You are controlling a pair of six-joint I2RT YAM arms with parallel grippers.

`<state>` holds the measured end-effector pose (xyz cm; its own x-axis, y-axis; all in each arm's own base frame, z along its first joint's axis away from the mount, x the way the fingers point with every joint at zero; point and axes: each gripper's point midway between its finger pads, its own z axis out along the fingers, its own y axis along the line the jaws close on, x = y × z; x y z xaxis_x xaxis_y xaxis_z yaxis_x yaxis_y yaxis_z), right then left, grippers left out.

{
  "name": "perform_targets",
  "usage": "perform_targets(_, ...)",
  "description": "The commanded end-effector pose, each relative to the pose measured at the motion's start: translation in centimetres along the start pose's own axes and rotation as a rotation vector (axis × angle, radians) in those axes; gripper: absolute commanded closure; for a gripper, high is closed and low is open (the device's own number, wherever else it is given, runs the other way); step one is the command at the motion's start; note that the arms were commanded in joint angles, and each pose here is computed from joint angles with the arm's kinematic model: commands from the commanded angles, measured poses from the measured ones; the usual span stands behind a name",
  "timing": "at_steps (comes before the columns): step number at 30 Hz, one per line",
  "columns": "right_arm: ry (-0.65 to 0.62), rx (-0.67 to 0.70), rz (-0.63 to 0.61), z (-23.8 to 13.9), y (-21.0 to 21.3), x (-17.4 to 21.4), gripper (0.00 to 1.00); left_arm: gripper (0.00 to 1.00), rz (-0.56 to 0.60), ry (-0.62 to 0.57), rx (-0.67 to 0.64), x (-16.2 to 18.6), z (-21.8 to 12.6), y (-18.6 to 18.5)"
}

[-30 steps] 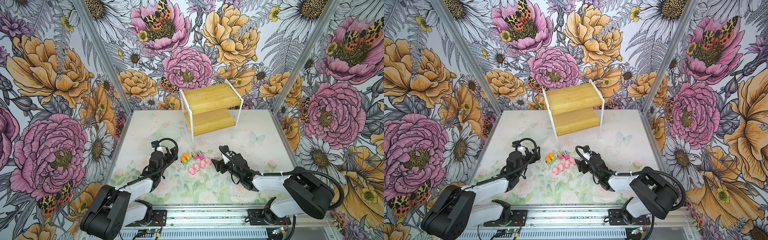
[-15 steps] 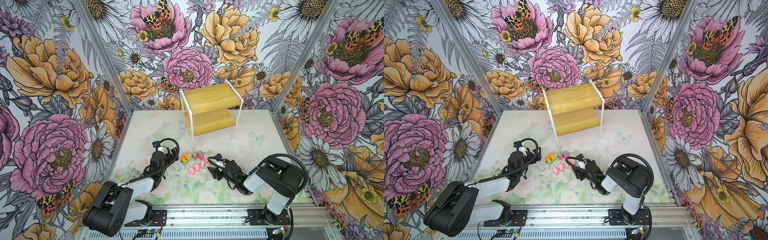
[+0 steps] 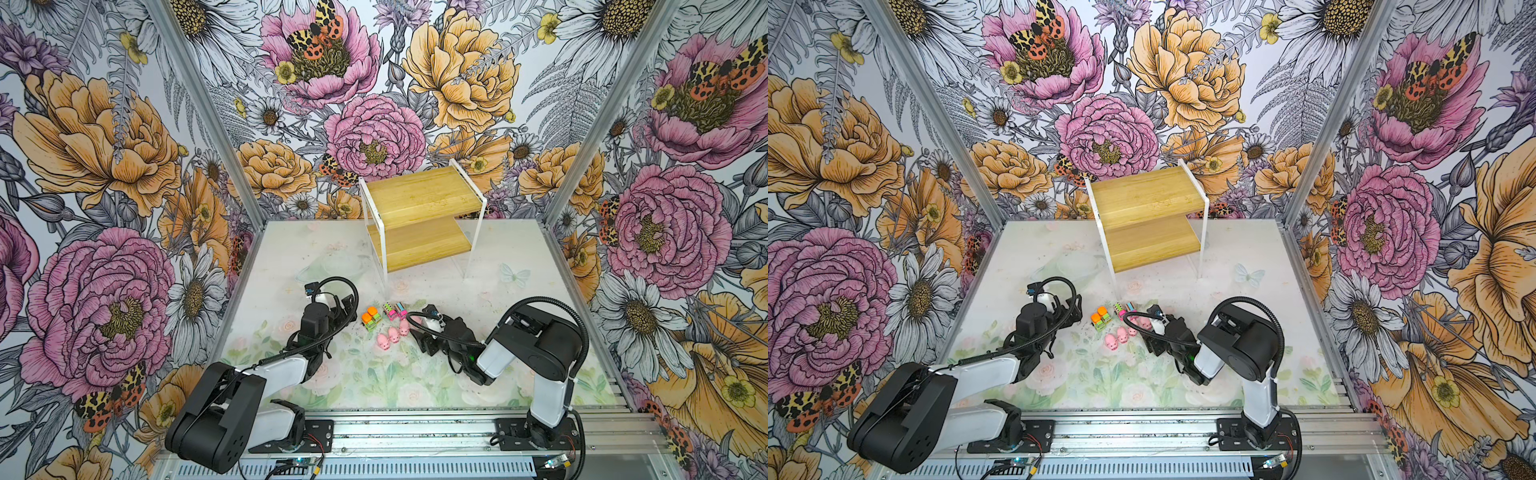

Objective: Place and organize the plastic toys onto the shelf
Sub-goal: 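Lower the right gripper over the pink pig nearest the robot and grasp it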

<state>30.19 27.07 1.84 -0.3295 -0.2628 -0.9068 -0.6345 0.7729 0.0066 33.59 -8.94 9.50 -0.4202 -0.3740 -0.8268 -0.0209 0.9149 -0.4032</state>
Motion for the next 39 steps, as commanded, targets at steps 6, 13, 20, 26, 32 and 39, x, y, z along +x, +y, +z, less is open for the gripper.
perform_targets(6,-0.04,0.01,0.016,1.2,-1.2,-0.8,0.29,0.01,0.034,-0.017,-0.011,-0.6,0.1,-0.1)
perform_targets(13,-0.044,-0.021,0.03,1.8,-1.1,-0.9,0.29,0.01,0.028,-0.014,-0.003,-0.6,0.1,-0.3)
perform_targets(20,-0.031,-0.034,0.039,2.2,-0.9,-0.8,0.35,0.01,0.028,-0.013,-0.004,-0.6,0.0,-0.3)
perform_targets(26,-0.023,-0.042,0.061,2.1,-0.8,-0.4,0.46,0.01,0.032,-0.009,-0.009,-0.5,0.0,-0.1)
perform_targets(32,-0.023,-0.065,0.067,1.7,-0.4,-0.5,0.58,0.01,0.032,-0.007,-0.005,-0.5,0.0,-0.2)
perform_targets(39,-0.027,-0.098,0.072,1.1,0.1,-1.2,0.65,0.01,0.032,-0.006,-0.009,-0.5,-0.1,-0.1)
